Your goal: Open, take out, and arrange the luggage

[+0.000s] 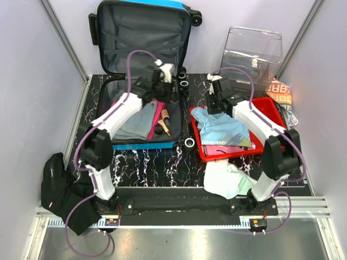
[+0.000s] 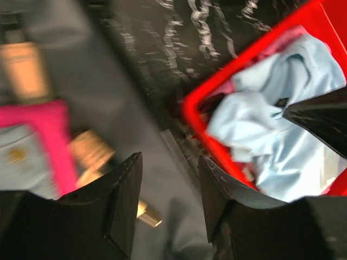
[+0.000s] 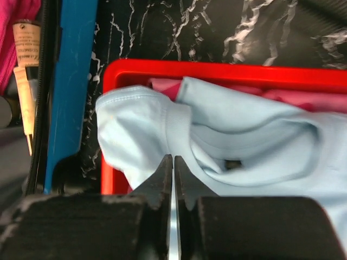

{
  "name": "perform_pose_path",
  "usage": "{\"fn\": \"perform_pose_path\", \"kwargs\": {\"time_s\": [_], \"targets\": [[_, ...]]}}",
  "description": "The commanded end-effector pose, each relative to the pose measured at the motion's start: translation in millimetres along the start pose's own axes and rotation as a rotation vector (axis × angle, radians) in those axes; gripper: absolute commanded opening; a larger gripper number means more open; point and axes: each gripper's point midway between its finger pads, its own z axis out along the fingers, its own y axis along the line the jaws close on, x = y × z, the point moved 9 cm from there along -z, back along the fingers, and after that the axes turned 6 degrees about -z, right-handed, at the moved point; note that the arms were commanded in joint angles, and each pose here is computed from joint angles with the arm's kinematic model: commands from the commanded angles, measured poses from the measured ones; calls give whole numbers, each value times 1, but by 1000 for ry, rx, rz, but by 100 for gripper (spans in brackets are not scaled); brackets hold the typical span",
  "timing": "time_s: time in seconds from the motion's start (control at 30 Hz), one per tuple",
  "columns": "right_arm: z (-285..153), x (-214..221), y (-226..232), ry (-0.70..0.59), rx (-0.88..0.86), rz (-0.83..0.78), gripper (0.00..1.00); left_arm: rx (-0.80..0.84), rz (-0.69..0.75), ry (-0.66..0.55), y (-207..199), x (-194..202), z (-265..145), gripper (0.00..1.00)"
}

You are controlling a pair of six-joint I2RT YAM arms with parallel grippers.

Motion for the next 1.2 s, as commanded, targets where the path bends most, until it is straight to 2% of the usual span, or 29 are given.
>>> {"fn": "perform_pose_path", "kwargs": {"time_s": [0.0, 0.23, 0.4, 0.5, 0.73, 0.9, 0.93, 0.97, 1.1, 1.17], "targets": [[38, 1, 18, 17, -117, 103, 5, 27, 11, -67, 22, -14, -41, 48], [81, 17, 31, 91, -113, 146, 0, -26, -31, -98, 63, -6, -66, 49], [83, 34, 24, 117, -16, 118, 0, -45, -62, -107, 80, -3, -74, 49], [79, 34, 26, 116, -17, 75, 2, -56, -65, -120, 86, -6, -77, 49], [32, -24, 41, -69, -9, -36, 8, -154, -112, -163, 123, -5, -92, 49], [36, -26, 49, -72, -41, -8, 11, -321, -176, -200, 163, 8, -98, 53], [39, -26, 50, -64, -41, -4, 12, -345, -192, -201, 169, 11, -99, 54], [37, -28, 54, -71, -42, -8, 21, -376, -215, -195, 181, 15, -100, 54], [20, -67, 75, -202, -10, -47, 43, -471, -278, -171, 218, 28, -102, 59], [24, -77, 91, -232, -73, -45, 48, -495, -307, -155, 233, 33, -104, 59]]}}
